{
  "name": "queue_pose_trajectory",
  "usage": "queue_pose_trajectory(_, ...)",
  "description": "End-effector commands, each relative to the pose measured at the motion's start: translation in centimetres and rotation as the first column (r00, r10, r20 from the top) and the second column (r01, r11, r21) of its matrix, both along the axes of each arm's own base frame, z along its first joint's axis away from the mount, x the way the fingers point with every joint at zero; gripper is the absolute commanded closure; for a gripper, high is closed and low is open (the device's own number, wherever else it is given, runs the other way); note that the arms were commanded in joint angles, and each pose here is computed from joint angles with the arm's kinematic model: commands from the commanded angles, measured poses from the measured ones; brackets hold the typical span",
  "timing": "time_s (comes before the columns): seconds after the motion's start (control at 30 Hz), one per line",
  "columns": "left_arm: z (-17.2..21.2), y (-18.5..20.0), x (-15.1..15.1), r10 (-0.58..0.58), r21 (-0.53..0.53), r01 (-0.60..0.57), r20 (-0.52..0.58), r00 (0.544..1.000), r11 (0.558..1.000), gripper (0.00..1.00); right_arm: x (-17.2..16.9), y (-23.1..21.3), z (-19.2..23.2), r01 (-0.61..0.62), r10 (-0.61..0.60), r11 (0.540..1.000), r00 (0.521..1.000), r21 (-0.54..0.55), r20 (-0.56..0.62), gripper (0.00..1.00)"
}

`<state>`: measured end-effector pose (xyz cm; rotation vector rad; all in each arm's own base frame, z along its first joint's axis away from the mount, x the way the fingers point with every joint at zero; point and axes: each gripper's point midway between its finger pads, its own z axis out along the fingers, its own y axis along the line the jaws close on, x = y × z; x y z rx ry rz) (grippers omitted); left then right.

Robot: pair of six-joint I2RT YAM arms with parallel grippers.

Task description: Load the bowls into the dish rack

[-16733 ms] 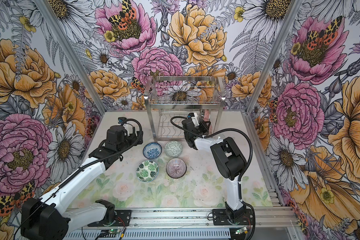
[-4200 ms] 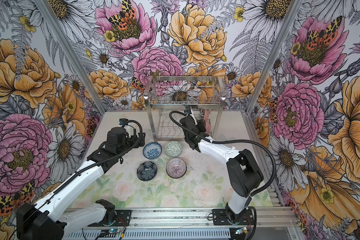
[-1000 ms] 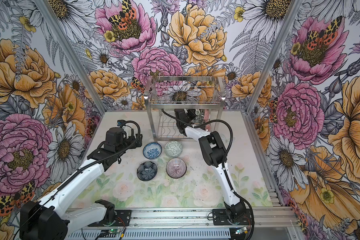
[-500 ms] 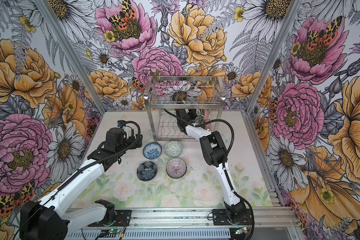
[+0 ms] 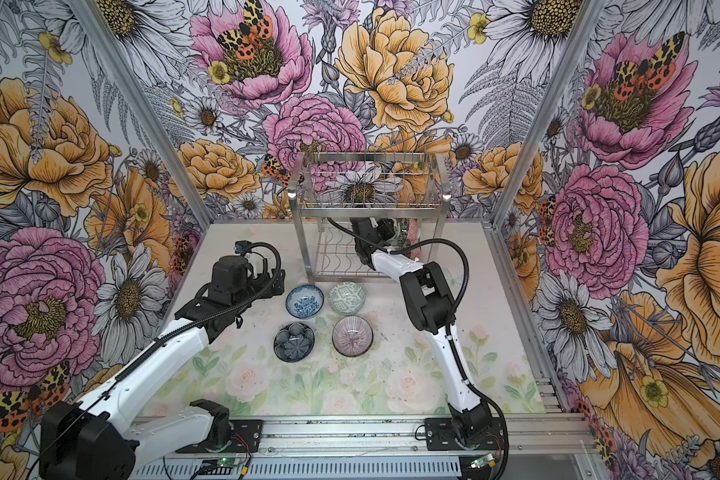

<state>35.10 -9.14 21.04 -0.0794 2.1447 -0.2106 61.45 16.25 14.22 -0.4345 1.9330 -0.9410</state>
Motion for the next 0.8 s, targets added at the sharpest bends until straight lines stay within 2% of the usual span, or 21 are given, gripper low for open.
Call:
queue_pose_trajectory(0.0,0.5,0.0,-0.1,-0.008,-0.018,0.008,0.025,1.0,1.0,0.01,-0.6,-0.3,2.7,-0.009,0.008,0.999,1.0,0.036,0.026,0.7)
queue_pose_trajectory(0.17,0.8,0.0,0.0,-0.01,-0.023,0.011,0.03,0.999,1.0,0.01,-1.3,-0.4,3.9,-0.016,0.015,0.999,0.999,0.049,0.035,0.62)
queue_pose_trajectory(0.23,0.8,-0.1,0.0,-0.013,-0.024,0.014,0.031,0.999,1.0,0.01,-1.6,-0.5,4.5,-0.02,0.018,0.998,0.999,0.053,0.039,0.54)
queue_pose_trajectory(0.37,1.1,-0.4,-0.1,-0.02,-0.027,0.021,0.036,0.999,0.999,0.01,-2.7,-0.4,5.2,-0.038,0.035,0.996,0.999,0.078,0.04,0.24)
queue_pose_trajectory(0.5,1.3,-0.5,-0.4,-0.025,-0.03,0.026,0.04,0.999,0.999,0.01,-4.4,0.1,5.4,-0.085,0.082,0.988,0.996,0.128,0.026,0.01)
queue_pose_trajectory(0.77,1.2,-1.3,-1.1,-0.058,-0.027,0.059,0.03,0.998,0.998,0.01,-9.6,1.7,5.7,-0.183,0.186,0.947,0.982,0.263,0.016,0.0)
